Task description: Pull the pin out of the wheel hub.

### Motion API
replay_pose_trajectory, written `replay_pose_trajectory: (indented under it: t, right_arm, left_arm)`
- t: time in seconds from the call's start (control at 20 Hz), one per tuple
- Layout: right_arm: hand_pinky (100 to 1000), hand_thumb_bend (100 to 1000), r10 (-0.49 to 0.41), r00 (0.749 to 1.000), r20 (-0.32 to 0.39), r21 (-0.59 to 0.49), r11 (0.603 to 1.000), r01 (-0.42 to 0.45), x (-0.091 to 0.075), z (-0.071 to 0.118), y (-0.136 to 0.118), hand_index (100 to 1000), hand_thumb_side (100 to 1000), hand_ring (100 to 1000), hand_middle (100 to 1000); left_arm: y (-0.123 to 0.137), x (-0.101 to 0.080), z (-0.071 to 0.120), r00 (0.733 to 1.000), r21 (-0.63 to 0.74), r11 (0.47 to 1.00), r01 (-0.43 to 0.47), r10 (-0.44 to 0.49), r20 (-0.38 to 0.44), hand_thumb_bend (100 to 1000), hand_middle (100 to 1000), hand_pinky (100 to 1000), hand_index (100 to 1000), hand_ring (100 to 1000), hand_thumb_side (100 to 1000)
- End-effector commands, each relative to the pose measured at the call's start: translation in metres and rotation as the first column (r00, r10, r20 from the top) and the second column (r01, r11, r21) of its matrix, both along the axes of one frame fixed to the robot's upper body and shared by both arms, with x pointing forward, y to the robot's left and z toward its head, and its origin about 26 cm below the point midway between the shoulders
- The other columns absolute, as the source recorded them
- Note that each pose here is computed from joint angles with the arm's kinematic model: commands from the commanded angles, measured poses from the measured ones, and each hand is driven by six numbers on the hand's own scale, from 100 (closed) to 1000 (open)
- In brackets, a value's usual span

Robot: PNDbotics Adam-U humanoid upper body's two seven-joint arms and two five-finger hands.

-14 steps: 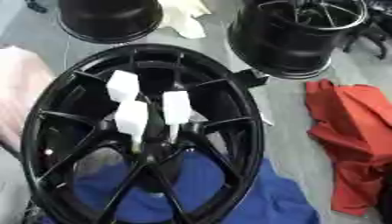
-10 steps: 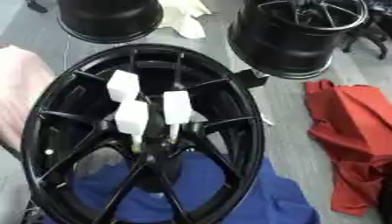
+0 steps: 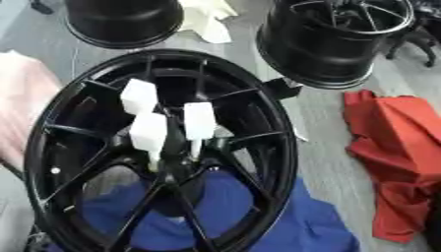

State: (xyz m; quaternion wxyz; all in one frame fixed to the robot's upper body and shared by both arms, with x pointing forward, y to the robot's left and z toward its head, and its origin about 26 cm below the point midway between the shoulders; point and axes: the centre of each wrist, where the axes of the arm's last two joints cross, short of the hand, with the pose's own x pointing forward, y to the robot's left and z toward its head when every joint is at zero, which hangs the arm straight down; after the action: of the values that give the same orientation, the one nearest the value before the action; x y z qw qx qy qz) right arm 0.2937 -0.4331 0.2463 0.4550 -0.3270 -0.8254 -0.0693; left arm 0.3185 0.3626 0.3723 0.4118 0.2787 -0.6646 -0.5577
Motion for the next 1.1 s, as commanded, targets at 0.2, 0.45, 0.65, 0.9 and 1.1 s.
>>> replay_pose_trajectory:
  t: [0.2, 0.45, 0.65, 0.9, 1.1]
  right_arm:
    - [356, 118, 0.004, 1.0, 0.014, -0.023, 1.0, -0.004, -0.002, 0.011, -0.003, 581, 213, 345, 380]
    - [356, 117, 0.011, 1.0, 0.007, -0.019, 1.0, -0.011, -0.001, 0.01, -0.003, 580, 216, 343, 379]
    - [355, 115, 0.018, 1.0, 0.002, -0.015, 1.0, -0.018, 0.0, 0.009, -0.003, 580, 219, 342, 379]
    - [354, 113, 0.028, 1.0, 0.002, -0.006, 1.0, -0.028, 0.001, 0.008, -0.002, 580, 222, 340, 378]
    - [352, 111, 0.031, 1.0, -0.002, 0.003, 1.0, -0.031, 0.001, 0.006, -0.003, 580, 226, 338, 377]
  left_arm:
    - [-0.028, -0.007, 0.016, 0.997, 0.119, 0.99, 0.075, -0.078, 0.027, 100, 678, 739, 801, 731, 449]
    - [-0.057, -0.007, 0.025, 0.986, 0.217, 0.963, 0.158, -0.166, 0.018, 100, 682, 750, 804, 738, 433]
    - [-0.079, -0.003, 0.029, 0.978, 0.308, 0.93, 0.202, -0.21, -0.008, 100, 703, 761, 814, 744, 396]
    - [-0.1, 0.006, 0.029, 0.966, 0.394, 0.885, 0.25, -0.253, -0.045, 100, 735, 776, 840, 766, 372]
    - [-0.109, 0.011, 0.027, 0.957, 0.435, 0.854, 0.286, -0.278, -0.084, 100, 760, 802, 885, 795, 191]
